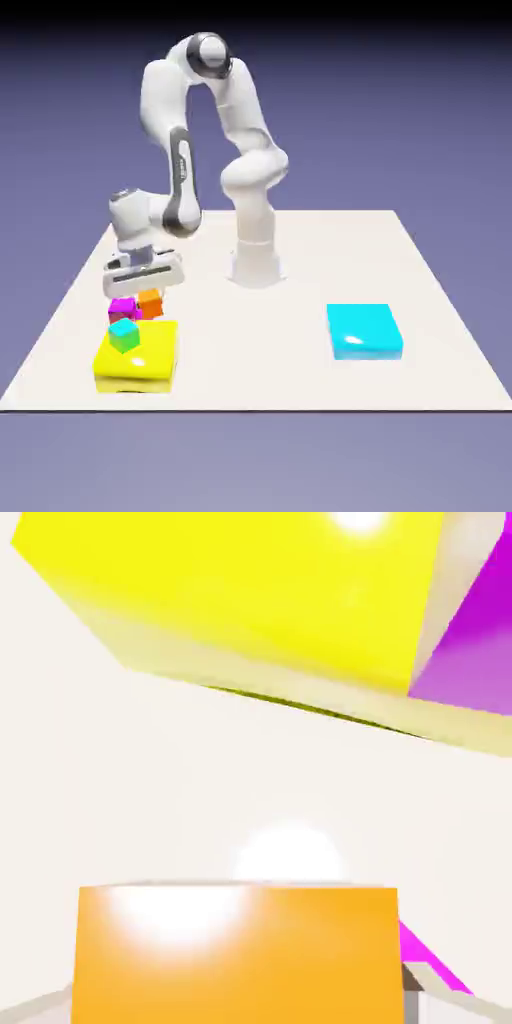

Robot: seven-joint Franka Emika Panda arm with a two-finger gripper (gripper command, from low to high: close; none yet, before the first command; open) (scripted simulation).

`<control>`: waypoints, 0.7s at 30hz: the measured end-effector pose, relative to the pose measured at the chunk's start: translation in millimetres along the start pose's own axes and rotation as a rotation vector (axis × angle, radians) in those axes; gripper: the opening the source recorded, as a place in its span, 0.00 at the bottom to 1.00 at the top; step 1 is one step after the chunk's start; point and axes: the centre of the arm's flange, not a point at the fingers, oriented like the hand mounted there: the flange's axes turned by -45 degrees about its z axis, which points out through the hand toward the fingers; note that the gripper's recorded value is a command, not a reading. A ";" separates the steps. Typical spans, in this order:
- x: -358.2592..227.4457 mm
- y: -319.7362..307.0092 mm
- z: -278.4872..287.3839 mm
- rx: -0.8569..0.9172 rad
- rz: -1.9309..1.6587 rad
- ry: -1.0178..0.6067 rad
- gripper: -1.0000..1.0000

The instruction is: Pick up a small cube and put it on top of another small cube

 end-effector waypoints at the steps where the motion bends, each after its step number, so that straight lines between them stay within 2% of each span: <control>1: -1.4 2.6 -2.7 -0.025 0.001 -0.004 0.00; 2: -2.3 4.2 -4.5 -0.039 0.002 -0.006 1.00; 13: 11.1 -14.0 2.0 0.119 -0.016 0.024 1.00; 21: 14.4 -12.4 -28.6 0.099 -0.027 0.025 1.00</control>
